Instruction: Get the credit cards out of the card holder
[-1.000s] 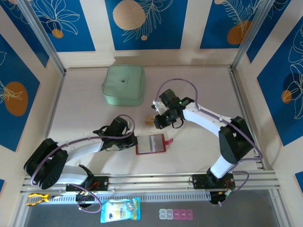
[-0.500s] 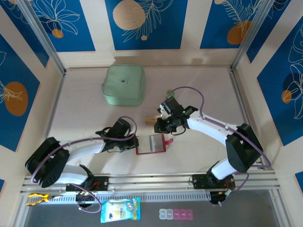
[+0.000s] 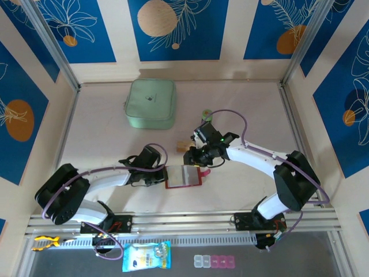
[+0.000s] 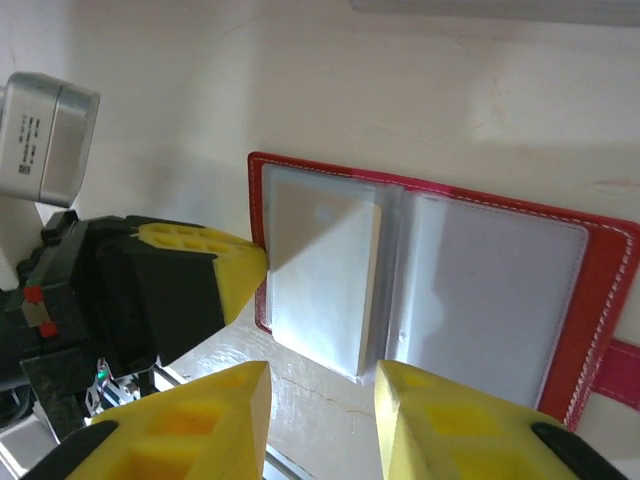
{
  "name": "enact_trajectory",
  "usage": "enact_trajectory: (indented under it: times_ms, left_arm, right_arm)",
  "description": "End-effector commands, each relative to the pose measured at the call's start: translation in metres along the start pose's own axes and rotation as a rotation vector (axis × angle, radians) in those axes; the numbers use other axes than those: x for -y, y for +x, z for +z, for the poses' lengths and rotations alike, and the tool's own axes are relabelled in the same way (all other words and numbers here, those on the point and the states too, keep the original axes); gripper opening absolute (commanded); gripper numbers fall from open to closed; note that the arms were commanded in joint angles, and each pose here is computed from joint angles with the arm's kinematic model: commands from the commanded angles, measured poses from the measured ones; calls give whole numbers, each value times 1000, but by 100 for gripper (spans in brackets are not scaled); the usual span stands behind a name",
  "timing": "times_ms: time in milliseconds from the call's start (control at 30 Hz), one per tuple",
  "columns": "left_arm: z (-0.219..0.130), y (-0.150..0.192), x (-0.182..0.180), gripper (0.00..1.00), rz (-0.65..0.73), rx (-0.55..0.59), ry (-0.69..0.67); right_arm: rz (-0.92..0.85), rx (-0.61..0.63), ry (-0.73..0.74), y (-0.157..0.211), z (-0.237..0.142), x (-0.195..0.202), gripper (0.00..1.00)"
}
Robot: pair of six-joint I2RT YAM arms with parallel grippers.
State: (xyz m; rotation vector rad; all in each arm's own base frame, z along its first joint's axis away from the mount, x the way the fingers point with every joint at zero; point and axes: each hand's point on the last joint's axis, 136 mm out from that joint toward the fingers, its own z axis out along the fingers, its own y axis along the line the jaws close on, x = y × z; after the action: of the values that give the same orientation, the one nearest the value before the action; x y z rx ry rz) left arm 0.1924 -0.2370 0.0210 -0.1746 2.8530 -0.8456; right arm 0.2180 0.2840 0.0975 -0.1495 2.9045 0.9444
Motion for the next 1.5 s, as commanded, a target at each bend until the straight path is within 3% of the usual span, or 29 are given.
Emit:
enact_trajectory:
  times_ms: [0,800,1467]
  left_arm:
    - [-1,0,-8,0,25,7,-46]
    - [-1,2,-5,0,27,-3,-38]
    - [0,1,-9,0,23,-8,-64]
  right_arm:
    - [41,-44,-37,9,13,-4,36]
    - [69,-159,-35,27,74,-11,30]
    - [72,-139,79,33,65,16,29]
